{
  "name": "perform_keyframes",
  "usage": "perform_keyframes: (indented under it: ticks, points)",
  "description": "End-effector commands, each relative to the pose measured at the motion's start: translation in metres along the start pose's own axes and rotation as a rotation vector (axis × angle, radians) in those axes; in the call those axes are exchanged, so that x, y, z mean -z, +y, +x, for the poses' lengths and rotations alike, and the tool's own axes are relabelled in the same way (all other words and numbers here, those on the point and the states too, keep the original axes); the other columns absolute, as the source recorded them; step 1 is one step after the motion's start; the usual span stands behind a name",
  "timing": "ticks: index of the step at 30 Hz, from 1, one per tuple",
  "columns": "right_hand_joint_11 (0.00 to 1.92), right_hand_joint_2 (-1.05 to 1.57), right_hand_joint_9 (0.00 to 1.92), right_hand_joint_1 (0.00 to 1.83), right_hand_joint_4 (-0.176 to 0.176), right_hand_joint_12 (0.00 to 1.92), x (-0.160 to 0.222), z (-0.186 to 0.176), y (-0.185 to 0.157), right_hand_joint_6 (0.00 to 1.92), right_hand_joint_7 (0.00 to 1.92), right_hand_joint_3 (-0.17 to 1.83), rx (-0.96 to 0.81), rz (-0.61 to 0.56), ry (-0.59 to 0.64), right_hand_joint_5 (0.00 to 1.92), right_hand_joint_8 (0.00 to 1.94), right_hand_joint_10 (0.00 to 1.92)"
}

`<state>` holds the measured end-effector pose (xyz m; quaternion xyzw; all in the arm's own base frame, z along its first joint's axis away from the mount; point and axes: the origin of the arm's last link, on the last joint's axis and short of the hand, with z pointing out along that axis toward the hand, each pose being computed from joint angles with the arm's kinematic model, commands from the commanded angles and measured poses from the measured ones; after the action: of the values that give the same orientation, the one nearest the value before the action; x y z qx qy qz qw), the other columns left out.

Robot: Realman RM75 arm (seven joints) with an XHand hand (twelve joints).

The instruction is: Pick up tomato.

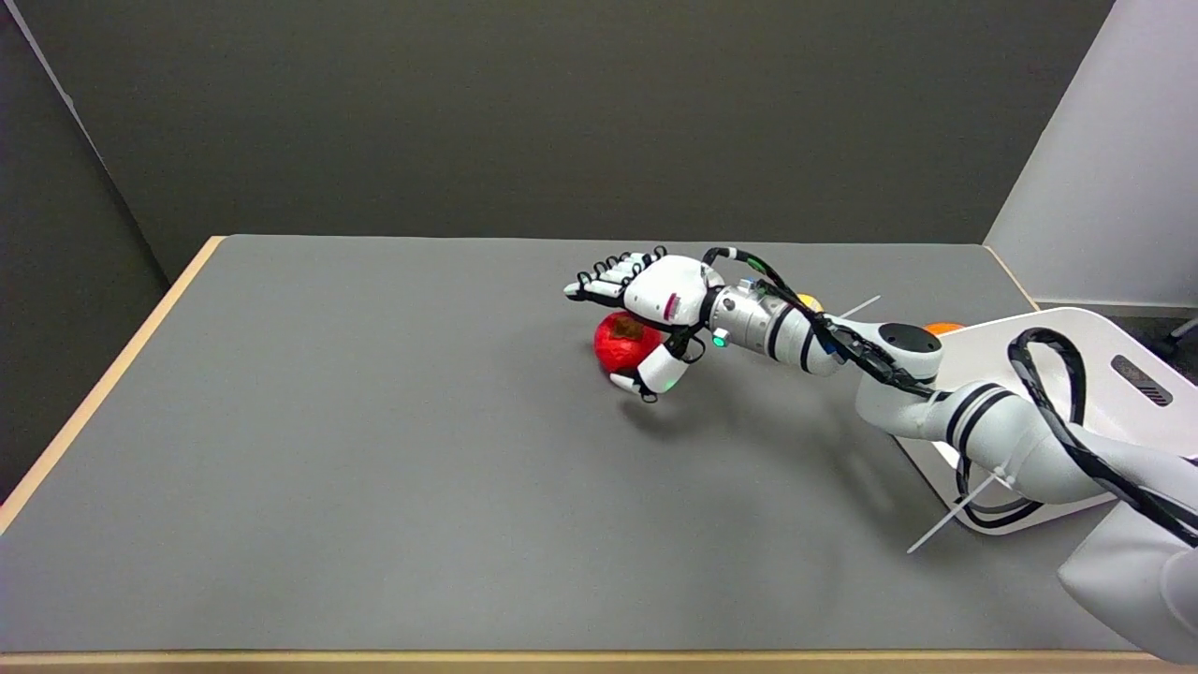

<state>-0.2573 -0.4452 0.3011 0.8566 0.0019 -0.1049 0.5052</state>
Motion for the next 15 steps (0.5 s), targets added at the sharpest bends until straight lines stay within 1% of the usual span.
perform_keyframes:
  ticks: [1, 4, 7, 10, 11, 12, 13, 15]
  points:
    - [0.22, 0.58, 0.21, 0.62, 0.077, 1.27, -0.002, -0.007, 0.002, 0.3, 0.2, 1.0, -0.003, -0.007, -0.024, 0.09, 0.3, 0.63]
    - [0.24, 0.6, 0.22, 0.63, 0.077, 1.27, -0.002, -0.007, 0.001, 0.31, 0.21, 1.03, -0.001, -0.002, -0.023, 0.11, 0.31, 0.64]
    - [0.26, 0.6, 0.25, 0.71, 0.083, 1.32, -0.001, -0.007, 0.002, 0.37, 0.23, 1.03, 0.0, -0.002, -0.021, 0.11, 0.33, 0.67]
    - [0.28, 0.6, 0.27, 0.75, 0.088, 1.35, 0.0, -0.006, 0.002, 0.4, 0.25, 1.03, 0.002, -0.002, -0.02, 0.12, 0.34, 0.68]
    - [0.29, 0.61, 0.27, 0.76, 0.09, 1.36, -0.009, 0.008, -0.033, 0.41, 0.25, 1.04, -0.04, 0.106, 0.026, 0.13, 0.34, 0.68]
    - [0.29, 0.61, 0.27, 0.76, 0.09, 1.36, -0.012, 0.014, -0.047, 0.41, 0.25, 1.04, -0.057, 0.148, 0.041, 0.13, 0.34, 0.68]
    - [0.29, 0.61, 0.27, 0.76, 0.091, 1.37, 0.001, -0.007, 0.003, 0.41, 0.26, 1.04, 0.003, -0.001, -0.021, 0.13, 0.35, 0.69]
    - [0.29, 0.61, 0.28, 0.77, 0.094, 1.37, 0.001, -0.005, 0.003, 0.42, 0.26, 1.04, 0.005, 0.0, -0.017, 0.14, 0.35, 0.69]
